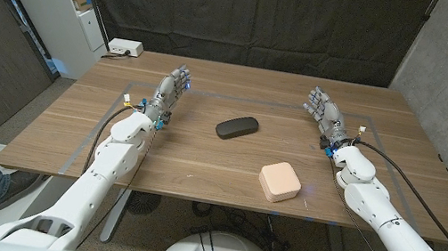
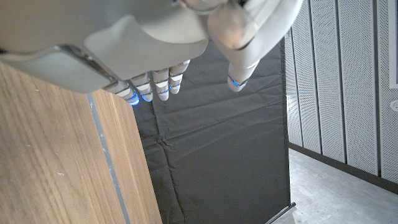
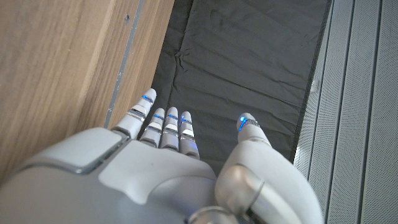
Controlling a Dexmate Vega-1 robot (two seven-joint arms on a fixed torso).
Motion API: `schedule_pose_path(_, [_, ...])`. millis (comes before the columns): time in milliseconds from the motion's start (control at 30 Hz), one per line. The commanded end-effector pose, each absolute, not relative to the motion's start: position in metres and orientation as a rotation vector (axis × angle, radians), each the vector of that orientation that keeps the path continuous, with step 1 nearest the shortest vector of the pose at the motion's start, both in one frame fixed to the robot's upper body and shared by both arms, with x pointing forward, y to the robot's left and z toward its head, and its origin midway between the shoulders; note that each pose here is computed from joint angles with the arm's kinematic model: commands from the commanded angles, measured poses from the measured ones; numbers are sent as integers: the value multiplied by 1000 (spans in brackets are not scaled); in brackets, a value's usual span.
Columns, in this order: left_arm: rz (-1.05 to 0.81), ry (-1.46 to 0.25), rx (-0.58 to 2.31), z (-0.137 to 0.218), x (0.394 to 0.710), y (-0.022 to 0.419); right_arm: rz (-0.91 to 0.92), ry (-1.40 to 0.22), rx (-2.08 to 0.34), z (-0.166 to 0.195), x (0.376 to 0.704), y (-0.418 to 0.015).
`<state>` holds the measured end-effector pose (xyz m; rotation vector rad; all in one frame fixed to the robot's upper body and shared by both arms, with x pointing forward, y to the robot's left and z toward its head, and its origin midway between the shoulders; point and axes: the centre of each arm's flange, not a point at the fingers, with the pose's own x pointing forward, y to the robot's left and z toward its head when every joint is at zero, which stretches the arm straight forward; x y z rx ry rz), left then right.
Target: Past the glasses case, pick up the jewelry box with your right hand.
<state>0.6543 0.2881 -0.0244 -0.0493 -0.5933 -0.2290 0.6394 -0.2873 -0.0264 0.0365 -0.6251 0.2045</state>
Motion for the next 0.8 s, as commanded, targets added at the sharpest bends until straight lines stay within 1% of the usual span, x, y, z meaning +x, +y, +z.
schedule_pose_path(33, [-240,-591,-42,-20,657,290,220,-657,23,-22,630,-282])
schedule_pose_path(800, [-247,-604,-43,-16,655,292,233,-708,-27,-20,606,-280])
